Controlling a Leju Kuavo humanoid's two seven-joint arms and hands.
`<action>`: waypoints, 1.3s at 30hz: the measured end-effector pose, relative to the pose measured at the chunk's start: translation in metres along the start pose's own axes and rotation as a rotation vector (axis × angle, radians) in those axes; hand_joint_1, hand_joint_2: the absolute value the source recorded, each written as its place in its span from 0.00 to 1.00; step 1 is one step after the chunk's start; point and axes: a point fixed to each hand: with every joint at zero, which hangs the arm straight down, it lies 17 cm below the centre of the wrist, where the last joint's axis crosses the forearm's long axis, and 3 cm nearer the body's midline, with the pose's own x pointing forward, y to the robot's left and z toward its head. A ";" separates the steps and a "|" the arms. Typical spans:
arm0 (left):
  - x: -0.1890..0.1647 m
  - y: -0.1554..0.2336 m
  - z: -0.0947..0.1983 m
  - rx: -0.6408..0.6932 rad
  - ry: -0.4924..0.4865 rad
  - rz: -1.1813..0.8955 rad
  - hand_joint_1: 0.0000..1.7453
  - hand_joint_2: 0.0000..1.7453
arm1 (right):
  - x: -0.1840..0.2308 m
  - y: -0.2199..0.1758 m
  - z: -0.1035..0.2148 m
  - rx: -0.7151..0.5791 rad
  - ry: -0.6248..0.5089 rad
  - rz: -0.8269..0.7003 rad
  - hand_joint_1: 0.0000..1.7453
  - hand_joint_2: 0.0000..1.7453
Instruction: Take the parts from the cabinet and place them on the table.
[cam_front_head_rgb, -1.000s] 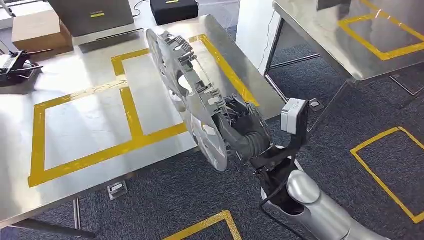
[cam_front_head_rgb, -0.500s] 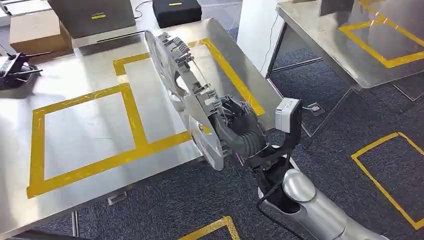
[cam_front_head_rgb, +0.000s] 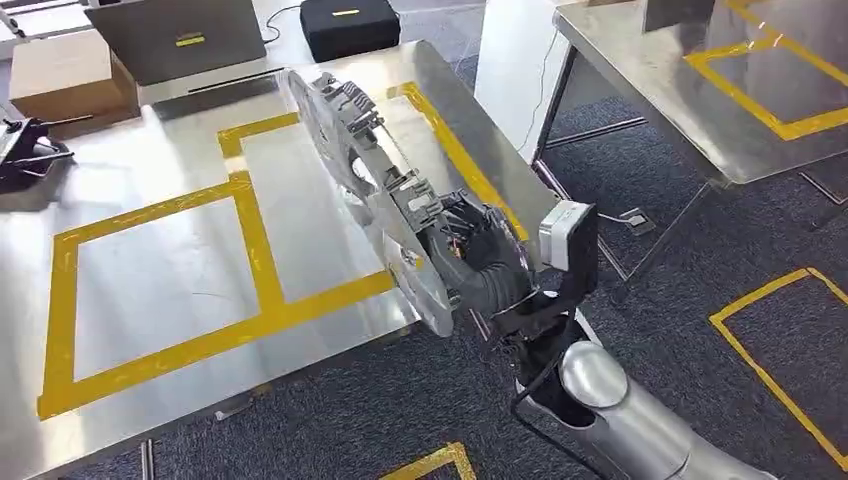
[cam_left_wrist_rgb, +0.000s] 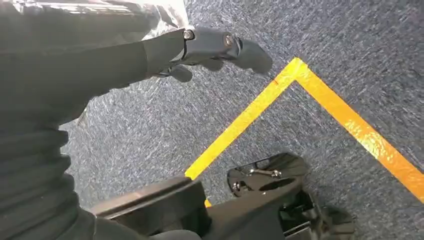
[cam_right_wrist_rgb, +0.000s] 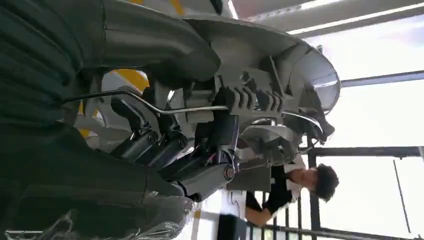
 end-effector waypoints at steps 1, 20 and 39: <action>0.002 0.001 0.000 0.007 -0.012 -0.009 0.00 1.00 | -0.001 -0.006 -0.002 -0.030 -0.005 0.115 1.00 1.00; 0.020 0.001 0.000 0.012 -0.095 -0.098 0.00 1.00 | -0.003 -0.005 -0.022 -0.093 -0.044 0.997 1.00 1.00; 0.043 -0.009 0.001 -0.028 -0.139 -0.200 0.00 1.00 | -0.114 0.039 -0.033 0.244 0.177 1.178 1.00 1.00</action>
